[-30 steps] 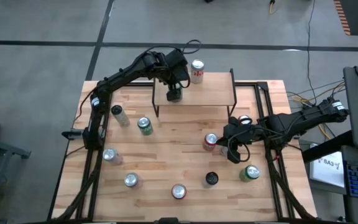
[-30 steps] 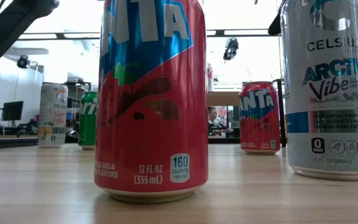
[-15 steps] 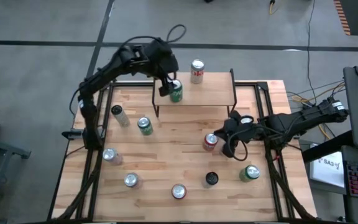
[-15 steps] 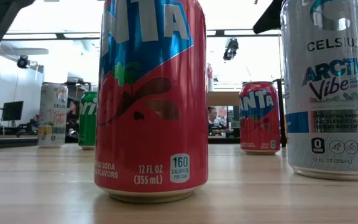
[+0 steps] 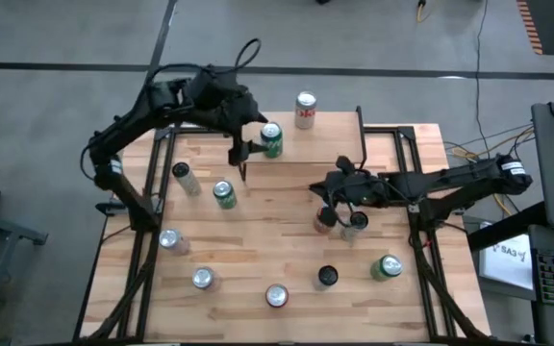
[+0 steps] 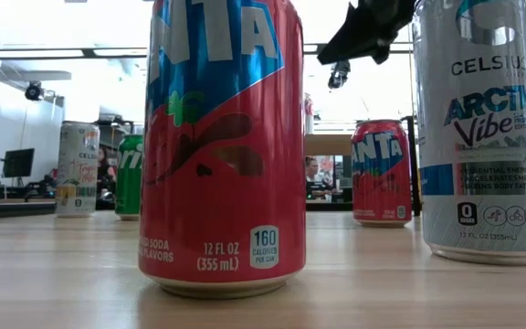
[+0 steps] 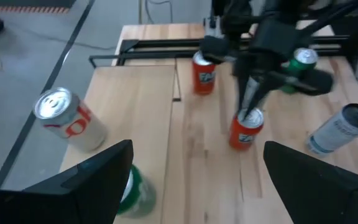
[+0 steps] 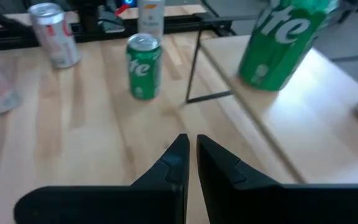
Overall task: Place canned beverage on shelf
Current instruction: Put the middle green soda can on the shelf
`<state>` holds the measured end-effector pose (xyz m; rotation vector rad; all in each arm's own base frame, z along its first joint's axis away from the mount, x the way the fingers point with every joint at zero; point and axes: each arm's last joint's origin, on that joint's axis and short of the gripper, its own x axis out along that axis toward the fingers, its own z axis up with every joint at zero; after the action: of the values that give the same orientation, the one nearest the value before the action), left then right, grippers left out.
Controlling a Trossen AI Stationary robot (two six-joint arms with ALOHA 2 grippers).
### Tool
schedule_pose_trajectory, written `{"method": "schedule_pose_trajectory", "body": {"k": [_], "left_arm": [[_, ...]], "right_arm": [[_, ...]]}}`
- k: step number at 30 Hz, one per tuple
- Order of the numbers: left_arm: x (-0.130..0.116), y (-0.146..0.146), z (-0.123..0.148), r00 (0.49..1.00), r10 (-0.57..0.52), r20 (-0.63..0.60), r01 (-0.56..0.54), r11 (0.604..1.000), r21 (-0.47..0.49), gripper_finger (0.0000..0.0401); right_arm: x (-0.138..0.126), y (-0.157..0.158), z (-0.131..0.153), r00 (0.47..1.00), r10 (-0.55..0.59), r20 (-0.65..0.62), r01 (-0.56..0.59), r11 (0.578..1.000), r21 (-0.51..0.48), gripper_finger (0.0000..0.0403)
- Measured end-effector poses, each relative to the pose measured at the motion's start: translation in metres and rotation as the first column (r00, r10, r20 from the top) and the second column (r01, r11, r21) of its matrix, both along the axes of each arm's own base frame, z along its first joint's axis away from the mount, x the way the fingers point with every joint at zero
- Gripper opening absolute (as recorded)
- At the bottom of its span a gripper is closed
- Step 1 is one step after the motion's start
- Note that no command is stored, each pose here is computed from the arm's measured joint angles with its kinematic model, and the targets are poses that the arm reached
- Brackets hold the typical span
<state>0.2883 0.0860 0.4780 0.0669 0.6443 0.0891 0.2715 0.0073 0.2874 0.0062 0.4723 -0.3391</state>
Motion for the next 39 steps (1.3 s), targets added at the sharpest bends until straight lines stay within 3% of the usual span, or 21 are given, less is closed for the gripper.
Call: {"method": "schedule_pose_trajectory", "body": {"k": [8, 15, 24, 32, 39], "left_arm": [[-0.027, -0.020, -0.030, 0.993, 0.056, 0.106, -0.061, 0.997, 0.045, 0.0347], [-0.055, -0.029, -0.064, 0.970, 0.103, 0.221, -0.102, 0.995, -0.016, 0.0347], [-0.074, -0.032, -0.107, 0.929, 0.187, 0.318, -0.166, 0.982, -0.093, 0.0347], [-0.086, -0.033, -0.142, 0.885, 0.265, 0.383, -0.245, 0.964, -0.101, 0.0342], [-0.090, -0.034, -0.173, 0.844, 0.269, 0.464, -0.239, 0.963, -0.122, 0.0304]], "right_arm": [[0.010, -0.038, -0.004, 0.998, -0.055, 0.031, 0.055, 0.998, -0.004, 0.0022], [0.016, -0.064, -0.005, 0.989, -0.126, 0.075, 0.129, 0.991, -0.032, 0.0022], [0.024, -0.087, -0.011, 0.979, -0.172, 0.105, 0.180, 0.981, -0.076, 0.0022], [0.031, -0.101, -0.013, 0.979, -0.114, 0.170, 0.127, 0.990, -0.063, 0.0022], [0.037, -0.110, -0.016, 0.971, -0.111, 0.213, 0.130, 0.988, -0.078, 0.0022]]}}
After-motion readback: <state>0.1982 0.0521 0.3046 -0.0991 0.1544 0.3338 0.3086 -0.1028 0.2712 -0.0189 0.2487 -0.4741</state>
